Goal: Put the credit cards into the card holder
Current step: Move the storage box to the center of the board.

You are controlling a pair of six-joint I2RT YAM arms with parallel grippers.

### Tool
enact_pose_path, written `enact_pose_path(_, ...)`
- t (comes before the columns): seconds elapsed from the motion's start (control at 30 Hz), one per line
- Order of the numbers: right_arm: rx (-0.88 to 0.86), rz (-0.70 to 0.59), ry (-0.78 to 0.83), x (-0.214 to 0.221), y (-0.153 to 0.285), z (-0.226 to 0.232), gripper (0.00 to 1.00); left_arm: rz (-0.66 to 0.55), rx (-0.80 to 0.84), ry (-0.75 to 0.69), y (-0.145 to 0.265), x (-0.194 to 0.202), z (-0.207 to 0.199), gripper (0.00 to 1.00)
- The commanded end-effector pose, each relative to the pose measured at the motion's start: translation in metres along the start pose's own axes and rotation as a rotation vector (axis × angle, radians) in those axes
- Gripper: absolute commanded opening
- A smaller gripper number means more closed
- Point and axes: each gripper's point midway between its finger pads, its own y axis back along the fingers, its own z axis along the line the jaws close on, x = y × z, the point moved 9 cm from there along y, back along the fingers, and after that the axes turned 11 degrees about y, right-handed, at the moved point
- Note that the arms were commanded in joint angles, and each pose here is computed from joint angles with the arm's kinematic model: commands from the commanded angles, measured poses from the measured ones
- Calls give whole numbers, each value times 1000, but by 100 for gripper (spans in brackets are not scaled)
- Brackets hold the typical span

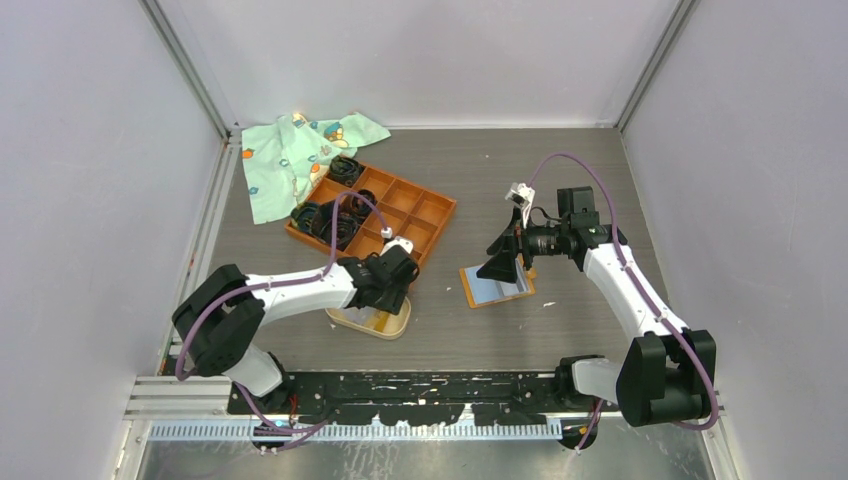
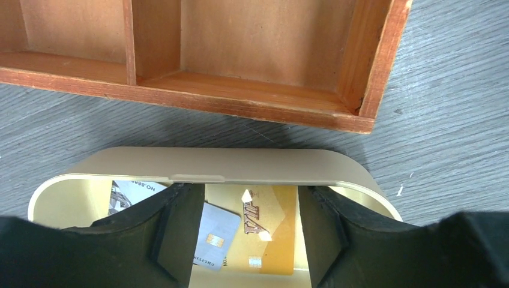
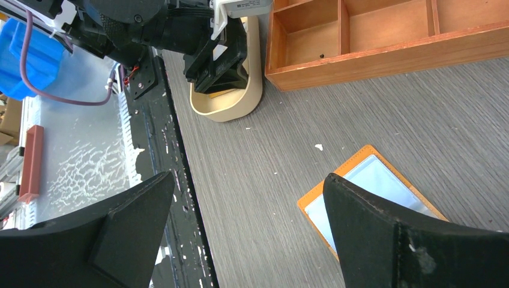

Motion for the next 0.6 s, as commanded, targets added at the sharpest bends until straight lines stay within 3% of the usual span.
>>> enact_pose_path(0.0, -5, -13, 44, -8, 0, -1, 99, -17, -73, -42, 0, -3, 8, 59)
enact_pose_path(0.27, -11, -17, 45, -9, 0, 0, 100, -49, -134, -64, 13, -8, 19, 58)
enact_pose_path(0.57, -13, -17, 46, -9, 0, 0, 99, -60, -166, -84, 21, -11, 23, 43)
